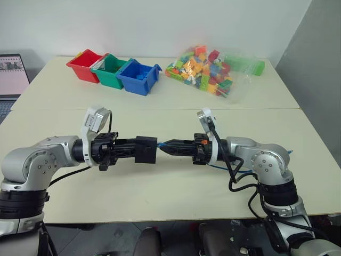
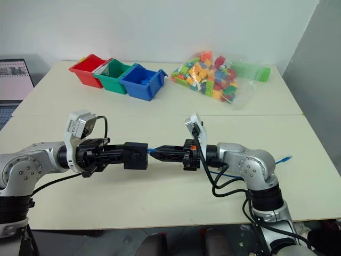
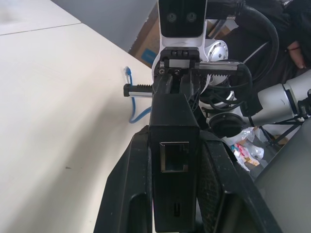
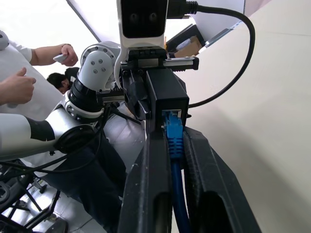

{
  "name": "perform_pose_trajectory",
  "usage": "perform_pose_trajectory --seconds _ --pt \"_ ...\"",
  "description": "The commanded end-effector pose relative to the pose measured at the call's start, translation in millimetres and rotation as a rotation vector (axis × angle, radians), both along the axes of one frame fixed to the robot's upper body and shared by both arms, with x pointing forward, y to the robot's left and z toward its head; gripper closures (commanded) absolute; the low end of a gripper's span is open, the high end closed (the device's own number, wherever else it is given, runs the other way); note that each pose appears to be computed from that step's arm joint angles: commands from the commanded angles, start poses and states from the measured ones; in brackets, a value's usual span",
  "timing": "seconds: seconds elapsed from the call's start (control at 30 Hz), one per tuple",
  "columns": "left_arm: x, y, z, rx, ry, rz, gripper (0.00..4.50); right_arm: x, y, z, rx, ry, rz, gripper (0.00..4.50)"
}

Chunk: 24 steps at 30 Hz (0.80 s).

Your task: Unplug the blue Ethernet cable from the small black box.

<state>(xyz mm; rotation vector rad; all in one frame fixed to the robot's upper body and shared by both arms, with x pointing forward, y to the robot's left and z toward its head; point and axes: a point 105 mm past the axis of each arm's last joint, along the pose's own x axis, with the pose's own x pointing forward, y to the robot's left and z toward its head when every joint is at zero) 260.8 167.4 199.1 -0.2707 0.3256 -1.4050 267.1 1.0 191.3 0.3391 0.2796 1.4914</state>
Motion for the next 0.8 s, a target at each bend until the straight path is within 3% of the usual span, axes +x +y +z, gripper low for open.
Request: perform_pose_trajectory --seconds 0.03,0.3,0.8 --pt "-5 -4 7 -0.006 -0.045 -0.034 3.71 -2 1 11 0.017 -0.048 0.010 4.46" --pt "-9 -5 2 0.012 -0.039 -0.051 3.71 -2 -1 11 0.024 -0.003 0.017 4.46" --pt "5 35 -7 0.091 -0.067 0.140 3.71 17 -39 -9 -0.039 0.088 -0.124 4.46"
